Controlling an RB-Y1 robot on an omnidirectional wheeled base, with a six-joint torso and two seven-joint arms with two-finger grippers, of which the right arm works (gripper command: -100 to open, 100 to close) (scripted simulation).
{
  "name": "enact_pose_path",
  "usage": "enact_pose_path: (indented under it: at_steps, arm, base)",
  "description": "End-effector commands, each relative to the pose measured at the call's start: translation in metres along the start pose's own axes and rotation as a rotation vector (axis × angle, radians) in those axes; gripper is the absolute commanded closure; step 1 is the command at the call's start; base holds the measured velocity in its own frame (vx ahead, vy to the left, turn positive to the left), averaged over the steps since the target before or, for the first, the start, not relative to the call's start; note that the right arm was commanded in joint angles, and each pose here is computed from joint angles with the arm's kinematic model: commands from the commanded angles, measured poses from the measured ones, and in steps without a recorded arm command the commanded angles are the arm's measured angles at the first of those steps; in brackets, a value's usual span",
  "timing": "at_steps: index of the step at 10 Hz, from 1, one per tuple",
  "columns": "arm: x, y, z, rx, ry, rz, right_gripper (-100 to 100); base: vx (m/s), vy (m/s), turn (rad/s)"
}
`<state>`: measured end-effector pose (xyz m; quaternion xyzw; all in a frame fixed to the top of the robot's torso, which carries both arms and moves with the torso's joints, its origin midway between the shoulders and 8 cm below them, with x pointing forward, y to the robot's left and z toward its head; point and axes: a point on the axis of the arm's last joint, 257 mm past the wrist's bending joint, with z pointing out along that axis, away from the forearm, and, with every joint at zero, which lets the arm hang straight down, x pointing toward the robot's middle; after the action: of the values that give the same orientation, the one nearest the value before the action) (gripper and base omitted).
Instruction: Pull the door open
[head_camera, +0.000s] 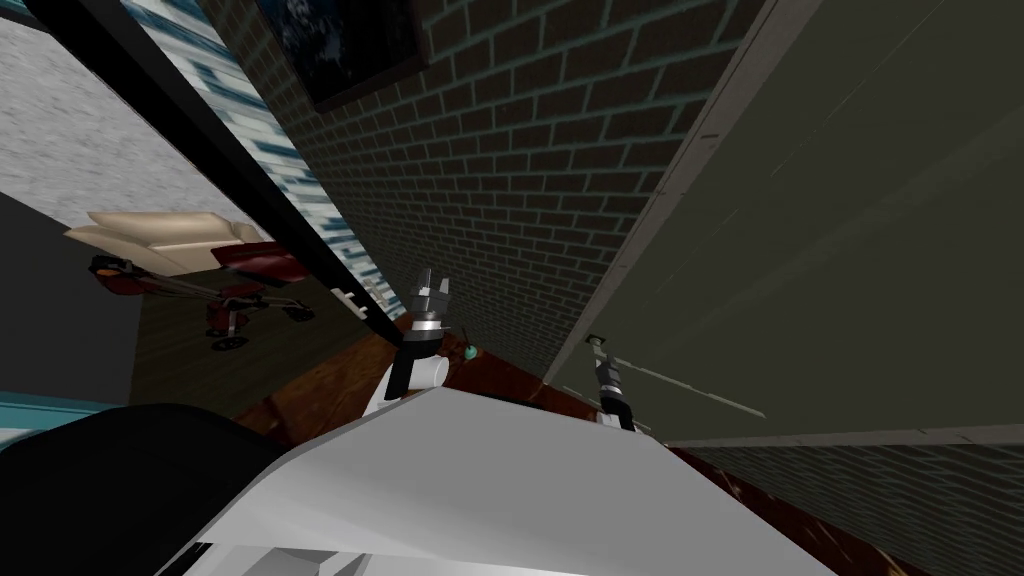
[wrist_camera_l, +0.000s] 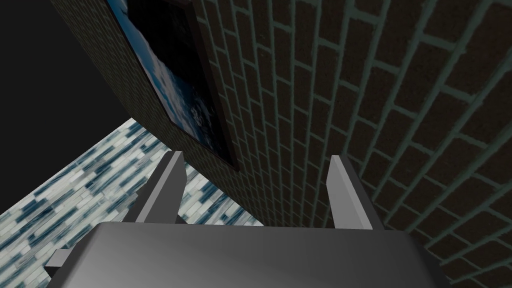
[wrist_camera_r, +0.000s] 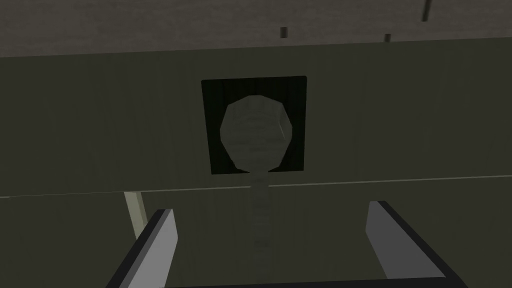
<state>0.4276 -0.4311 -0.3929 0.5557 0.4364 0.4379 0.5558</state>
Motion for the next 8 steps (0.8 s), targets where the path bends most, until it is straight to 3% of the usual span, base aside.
enact_pose_path:
  at_steps: [1,2,3,4,8]
  arm:
    - [-0.008,0.0,-0.0015,-0.003,-0.008,0.001,-100]
    - [-0.019,0.0,-0.0047,-0.003,-0.02,0.001,-100]
    - [-0.013,-0.001,-0.0024,-0.001,-0.014,-0.001,-100]
    - [-0.013,-0.001,-0.0024,-0.001,-0.014,-0.001,100]
    - [-0.013,-0.001,-0.0024,-0.001,-0.014,-0.001,100]
  base:
    - [0.093,-0.013,0.017]
    - [0.131,-0.004,0.078]
    - [0.069,-0.002,0.019]
    - [-0.012,-0.001,-0.016]
    - [-0.015,0.001,0.001]
